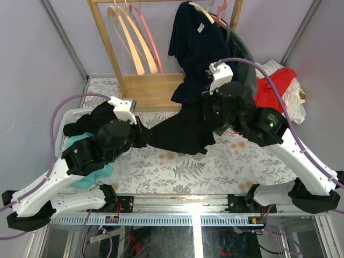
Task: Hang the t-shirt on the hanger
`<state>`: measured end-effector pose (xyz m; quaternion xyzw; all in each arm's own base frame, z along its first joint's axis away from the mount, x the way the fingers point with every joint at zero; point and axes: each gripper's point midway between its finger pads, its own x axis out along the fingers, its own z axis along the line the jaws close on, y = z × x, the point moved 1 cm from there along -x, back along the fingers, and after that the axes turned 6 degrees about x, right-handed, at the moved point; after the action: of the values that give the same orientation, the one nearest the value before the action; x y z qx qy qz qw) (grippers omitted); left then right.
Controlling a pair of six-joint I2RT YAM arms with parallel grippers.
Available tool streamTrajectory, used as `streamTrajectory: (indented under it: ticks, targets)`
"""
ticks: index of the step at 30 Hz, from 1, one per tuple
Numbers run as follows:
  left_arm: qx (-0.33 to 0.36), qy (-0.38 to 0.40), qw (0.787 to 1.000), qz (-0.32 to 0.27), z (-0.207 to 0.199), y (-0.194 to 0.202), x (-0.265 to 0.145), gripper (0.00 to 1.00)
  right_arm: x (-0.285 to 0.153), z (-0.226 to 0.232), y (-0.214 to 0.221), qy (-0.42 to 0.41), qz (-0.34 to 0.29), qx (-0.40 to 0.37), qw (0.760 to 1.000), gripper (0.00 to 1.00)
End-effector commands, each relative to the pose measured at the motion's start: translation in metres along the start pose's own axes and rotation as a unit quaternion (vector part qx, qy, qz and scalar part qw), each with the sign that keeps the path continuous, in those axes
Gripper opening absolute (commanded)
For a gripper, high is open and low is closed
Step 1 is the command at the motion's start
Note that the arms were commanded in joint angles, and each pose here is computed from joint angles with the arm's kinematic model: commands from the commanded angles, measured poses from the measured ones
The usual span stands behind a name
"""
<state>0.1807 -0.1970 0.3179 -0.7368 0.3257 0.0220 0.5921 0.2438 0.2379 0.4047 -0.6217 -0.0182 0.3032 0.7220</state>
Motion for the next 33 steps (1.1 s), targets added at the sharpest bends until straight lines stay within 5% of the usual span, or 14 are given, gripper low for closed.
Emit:
streamTrajectory:
  ticks: [1,7,19,27,33]
  targets:
    - [-0.003,-0.015,0.999,-0.033,0.006,-0.032,-0.026,0.00,-0.010,-0.029,0.001,0.061,-0.018,-0.017,0.998,0.00]
    - [0.007,-0.003,0.998,-0.060,-0.003,-0.069,-0.044,0.00,-0.009,-0.048,0.042,0.087,0.019,-0.023,0.996,0.00]
    - [0.038,0.015,0.999,-0.019,-0.027,-0.064,-0.020,0.01,-0.018,-0.058,0.096,0.065,0.070,-0.015,0.995,0.00]
    - [-0.044,0.116,0.988,0.087,-0.044,0.046,0.009,0.41,-0.017,-0.053,0.054,0.076,0.031,-0.033,0.996,0.00]
    - [-0.096,0.169,0.978,0.070,-0.043,0.069,0.001,0.66,-0.010,-0.016,-0.012,0.028,-0.019,-0.027,0.999,0.00]
